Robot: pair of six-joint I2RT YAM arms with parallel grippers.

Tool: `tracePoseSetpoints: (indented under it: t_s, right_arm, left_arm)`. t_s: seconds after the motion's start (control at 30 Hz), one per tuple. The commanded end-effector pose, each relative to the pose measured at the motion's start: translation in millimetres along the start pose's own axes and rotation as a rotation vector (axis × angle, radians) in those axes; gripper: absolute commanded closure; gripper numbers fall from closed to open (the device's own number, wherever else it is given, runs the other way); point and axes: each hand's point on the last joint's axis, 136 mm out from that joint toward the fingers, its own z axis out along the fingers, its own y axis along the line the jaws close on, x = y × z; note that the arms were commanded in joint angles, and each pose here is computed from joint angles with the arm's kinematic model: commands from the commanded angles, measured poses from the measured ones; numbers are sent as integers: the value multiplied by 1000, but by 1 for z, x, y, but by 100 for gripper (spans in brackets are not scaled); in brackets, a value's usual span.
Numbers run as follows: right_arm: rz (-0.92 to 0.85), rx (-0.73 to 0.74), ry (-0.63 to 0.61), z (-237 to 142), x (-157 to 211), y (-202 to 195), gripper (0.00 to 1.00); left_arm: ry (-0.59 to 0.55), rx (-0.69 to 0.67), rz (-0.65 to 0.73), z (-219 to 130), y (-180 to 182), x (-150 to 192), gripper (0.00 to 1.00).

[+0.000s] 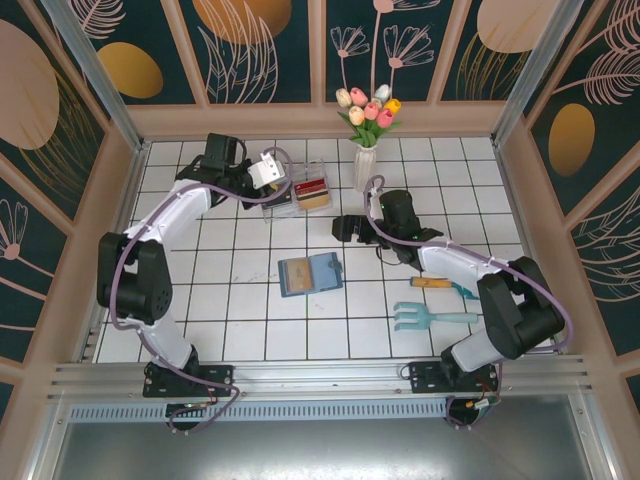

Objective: Take the credit cards out of the card holder

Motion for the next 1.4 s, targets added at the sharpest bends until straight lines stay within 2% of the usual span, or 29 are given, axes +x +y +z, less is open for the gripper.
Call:
tracePoseSetpoints:
  t_s: [0.0,0.2,0.5,1.07,1.3,1.37]
  right_arm:
    - [-13,24,-37,0,-5,-8,1]
    - [0,32,-10,9,2,-12,1]
    - [24,-37,38,20,11,-5,1]
    - [19,-76,39,18,11,3,1]
    - [20,-81,41,19,11,3,1]
    - [18,-93,40,18,12,5,1]
  left_arm:
    - [-2,83,80,7,-5,3,100]
    - [64,139,83,25,-3,25,100]
    - [129,125,99,38,-1,49,100]
    - [140,32,121,55,18,61,100]
    - [146,46,95,63,10,72,100]
    - [149,54,88,66,7,75,97]
